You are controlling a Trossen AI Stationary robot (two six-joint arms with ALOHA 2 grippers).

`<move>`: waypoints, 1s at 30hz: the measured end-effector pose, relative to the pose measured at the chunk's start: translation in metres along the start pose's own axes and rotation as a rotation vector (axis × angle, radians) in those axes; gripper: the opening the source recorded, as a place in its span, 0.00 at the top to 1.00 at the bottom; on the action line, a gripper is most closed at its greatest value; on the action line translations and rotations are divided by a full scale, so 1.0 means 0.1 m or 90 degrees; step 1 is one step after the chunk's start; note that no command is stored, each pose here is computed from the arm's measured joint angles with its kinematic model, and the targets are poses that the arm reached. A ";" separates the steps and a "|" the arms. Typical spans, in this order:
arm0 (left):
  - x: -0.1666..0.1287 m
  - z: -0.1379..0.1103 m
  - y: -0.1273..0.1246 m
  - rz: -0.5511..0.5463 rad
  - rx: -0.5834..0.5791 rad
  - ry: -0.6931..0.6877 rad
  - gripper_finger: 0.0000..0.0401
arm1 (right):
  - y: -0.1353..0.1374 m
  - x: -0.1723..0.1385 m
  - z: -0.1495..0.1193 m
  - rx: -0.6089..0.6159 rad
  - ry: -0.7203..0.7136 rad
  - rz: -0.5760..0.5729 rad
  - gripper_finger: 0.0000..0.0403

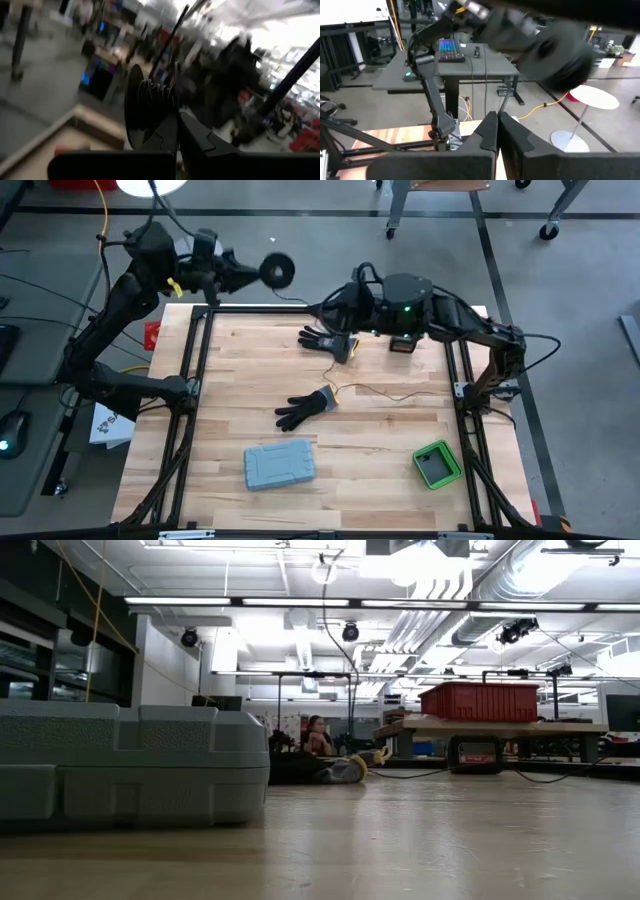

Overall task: Coil cords
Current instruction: Coil the black wire cable onto the black spool

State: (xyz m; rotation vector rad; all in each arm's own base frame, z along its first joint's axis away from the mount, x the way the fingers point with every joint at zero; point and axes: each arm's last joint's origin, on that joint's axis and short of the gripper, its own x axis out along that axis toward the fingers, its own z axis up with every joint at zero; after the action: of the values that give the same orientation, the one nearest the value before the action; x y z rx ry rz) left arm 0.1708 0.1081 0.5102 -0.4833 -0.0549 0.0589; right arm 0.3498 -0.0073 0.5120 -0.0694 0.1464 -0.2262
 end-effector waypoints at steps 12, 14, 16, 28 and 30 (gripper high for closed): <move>0.02 -0.15 -0.07 -0.151 -0.144 0.161 1.00 | -0.15 -0.14 0.09 -0.016 -0.021 -0.019 1.00; 0.10 -0.18 -0.05 -0.158 -0.163 0.180 1.00 | -0.15 -0.12 0.10 -0.016 -0.035 -0.006 1.00; 0.19 -0.22 -0.04 -0.169 -0.177 0.198 1.00 | -0.17 -0.12 0.12 -0.013 -0.052 0.005 1.00; 0.83 -0.23 -0.17 -0.412 -0.196 0.217 1.00 | -0.19 -0.09 0.18 -0.019 -0.098 0.050 1.00; 0.92 -0.23 -0.19 -0.444 -0.203 0.211 1.00 | -0.19 -0.08 0.17 -0.011 -0.097 0.052 0.97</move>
State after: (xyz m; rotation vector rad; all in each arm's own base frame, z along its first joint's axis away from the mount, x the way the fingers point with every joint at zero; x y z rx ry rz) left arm 0.2650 0.0876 0.5025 -0.7639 0.0964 -0.7218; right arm 0.3403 -0.0228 0.5319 -0.0978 -0.0011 -0.1382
